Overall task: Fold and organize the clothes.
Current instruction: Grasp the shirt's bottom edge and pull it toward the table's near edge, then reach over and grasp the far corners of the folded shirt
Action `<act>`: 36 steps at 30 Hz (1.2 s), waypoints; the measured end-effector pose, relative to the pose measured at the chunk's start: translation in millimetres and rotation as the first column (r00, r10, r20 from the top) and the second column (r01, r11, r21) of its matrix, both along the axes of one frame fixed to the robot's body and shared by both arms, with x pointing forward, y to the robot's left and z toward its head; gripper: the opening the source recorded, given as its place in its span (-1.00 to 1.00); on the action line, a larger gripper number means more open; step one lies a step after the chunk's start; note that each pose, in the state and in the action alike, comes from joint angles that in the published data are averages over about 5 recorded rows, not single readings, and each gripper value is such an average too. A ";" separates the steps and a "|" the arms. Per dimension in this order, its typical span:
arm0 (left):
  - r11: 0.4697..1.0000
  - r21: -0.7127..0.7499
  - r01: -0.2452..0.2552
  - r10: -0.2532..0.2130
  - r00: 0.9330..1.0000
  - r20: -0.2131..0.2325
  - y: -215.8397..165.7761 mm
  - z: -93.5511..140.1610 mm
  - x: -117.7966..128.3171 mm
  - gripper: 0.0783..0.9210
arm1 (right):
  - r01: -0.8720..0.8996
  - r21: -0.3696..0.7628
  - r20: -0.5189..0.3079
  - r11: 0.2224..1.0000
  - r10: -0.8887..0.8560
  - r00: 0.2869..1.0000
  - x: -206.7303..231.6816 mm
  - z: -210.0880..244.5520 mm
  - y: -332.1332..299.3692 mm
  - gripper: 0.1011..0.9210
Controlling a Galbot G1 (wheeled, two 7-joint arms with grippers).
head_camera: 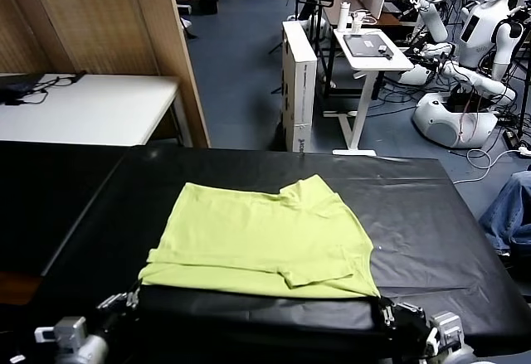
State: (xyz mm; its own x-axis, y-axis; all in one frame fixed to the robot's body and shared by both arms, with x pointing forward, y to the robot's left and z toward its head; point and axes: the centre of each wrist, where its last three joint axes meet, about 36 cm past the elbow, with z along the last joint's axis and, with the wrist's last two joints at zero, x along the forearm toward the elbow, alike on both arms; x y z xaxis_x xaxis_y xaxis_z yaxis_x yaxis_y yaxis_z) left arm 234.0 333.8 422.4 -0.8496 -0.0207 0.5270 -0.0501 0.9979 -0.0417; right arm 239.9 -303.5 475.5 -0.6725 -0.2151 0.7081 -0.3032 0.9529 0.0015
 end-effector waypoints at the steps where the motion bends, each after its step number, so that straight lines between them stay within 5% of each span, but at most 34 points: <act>1: 1.000 0.000 -0.005 0.005 1.000 -0.003 0.6 0.6 -0.1 -0.46 | -0.005 -0.001 0.001 1.000 0.005 1.000 -1.1 2.5 0.3 0.97; 8: 0.999 0.001 -0.041 0.041 0.998 -0.052 3.4 11.8 -2.4 0.60 | -0.029 0.024 0.025 0.999 0.029 0.999 -5.1 22.8 3.8 0.97; 12: 0.999 0.010 -0.044 0.045 0.995 -0.085 4.3 20.6 -3.6 0.93 | -0.025 0.065 0.070 0.998 0.021 0.997 2.2 32.2 4.1 0.97; 20: 0.998 -0.042 -0.040 0.037 0.998 -0.058 8.5 59.9 25.9 0.97 | -0.018 0.119 0.177 0.993 -0.004 0.984 60.2 38.4 -6.8 0.97; 29: 0.987 -0.148 0.058 -0.050 0.997 0.059 17.7 78.8 110.3 0.97 | -0.001 0.136 0.253 0.991 -0.034 0.967 162.5 27.5 -8.3 0.97; 36: 0.983 -0.146 0.111 -0.101 0.992 0.077 23.5 76.2 179.3 0.97 | -0.004 0.140 0.247 0.990 -0.031 0.969 229.0 10.7 5.5 0.97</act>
